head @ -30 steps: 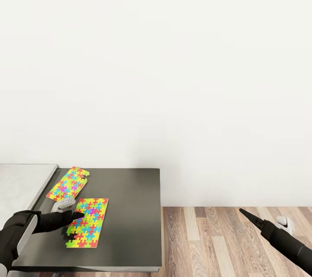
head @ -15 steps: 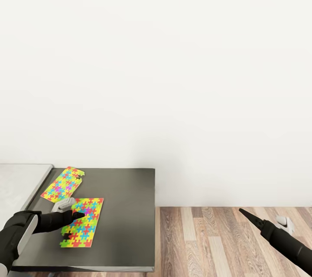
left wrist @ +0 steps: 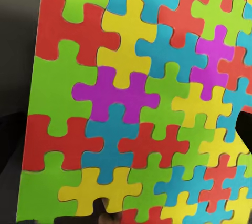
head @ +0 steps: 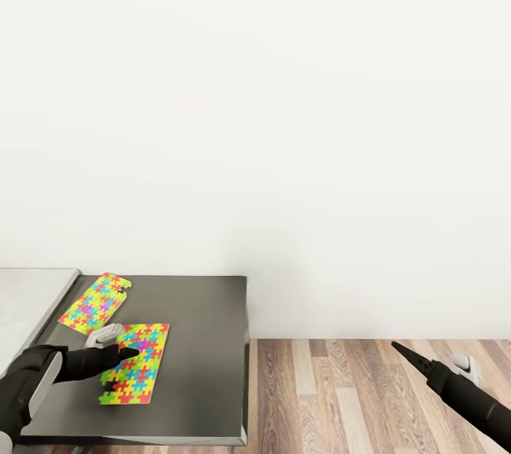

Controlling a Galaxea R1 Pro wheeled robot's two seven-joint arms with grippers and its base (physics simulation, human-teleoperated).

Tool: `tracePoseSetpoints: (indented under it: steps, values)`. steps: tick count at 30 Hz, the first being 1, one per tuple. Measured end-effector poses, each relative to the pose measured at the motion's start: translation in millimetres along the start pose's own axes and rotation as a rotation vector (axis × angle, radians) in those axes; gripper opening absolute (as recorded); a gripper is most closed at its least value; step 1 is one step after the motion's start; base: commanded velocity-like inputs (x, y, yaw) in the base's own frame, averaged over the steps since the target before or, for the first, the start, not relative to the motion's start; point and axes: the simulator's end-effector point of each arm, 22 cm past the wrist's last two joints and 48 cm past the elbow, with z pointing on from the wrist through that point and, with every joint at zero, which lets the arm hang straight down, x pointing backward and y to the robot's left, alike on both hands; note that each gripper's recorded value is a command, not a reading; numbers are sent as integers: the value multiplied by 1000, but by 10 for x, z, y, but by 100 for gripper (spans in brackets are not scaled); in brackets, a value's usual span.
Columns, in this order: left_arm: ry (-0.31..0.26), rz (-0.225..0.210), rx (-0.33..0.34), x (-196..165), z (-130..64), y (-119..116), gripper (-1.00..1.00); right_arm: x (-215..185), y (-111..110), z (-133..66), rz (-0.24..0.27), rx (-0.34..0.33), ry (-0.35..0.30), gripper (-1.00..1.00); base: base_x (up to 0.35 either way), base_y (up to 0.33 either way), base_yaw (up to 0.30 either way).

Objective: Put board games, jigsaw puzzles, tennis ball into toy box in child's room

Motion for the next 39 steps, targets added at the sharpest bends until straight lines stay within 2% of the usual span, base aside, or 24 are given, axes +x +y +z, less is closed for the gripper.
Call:
tracePoseSetpoints:
  steps: [9, 15, 19, 24, 26, 30, 31, 33, 35, 39]
  values:
    - [0, 0, 0, 2, 2, -4, 100, 58, 34, 45, 0, -11, 19, 100, 0, -75, 0]
    - [0, 0, 1, 2, 3, -6, 100, 497, 274, 425, 10, -88, 153, 100, 0, -6, 0]
    - [1, 0, 1, 2, 3, -7, 100, 659, 357, 602, 32, -117, 202, 100, 0, -1, 0]
    - [0, 1, 2, -1, 4, -13, 100, 982, 558, 957, 59, -173, 301, 100, 0, 0, 0]
    - [-1, 1, 2, -6, 2, -12, 100, 1111, 625, 1157, 99, -193, 334, 100, 0, 0, 0]
    - [-2, 2, 2, -7, 2, -14, 100, 1170, 647, 1397, 149, -200, 361, 100, 0, 0, 0]
    - [-1, 2, 2, -8, 3, -14, 100, 1262, 581, 1548, 200, -187, 393, 100, 0, 0, 0]
    - [-2, 2, 2, -8, 1, -14, 100, 1305, 527, 1675, 246, -175, 419, 100, 0, 0, 0]
    - [-1, 2, 2, -7, 2, -14, 100, 1334, 503, 1773, 280, -167, 440, 100, 0, 0, 0]
    - [-2, 2, 2, -6, 2, -16, 100, 1386, 498, 1846, 310, -161, 460, 100, 0, 0, 0]
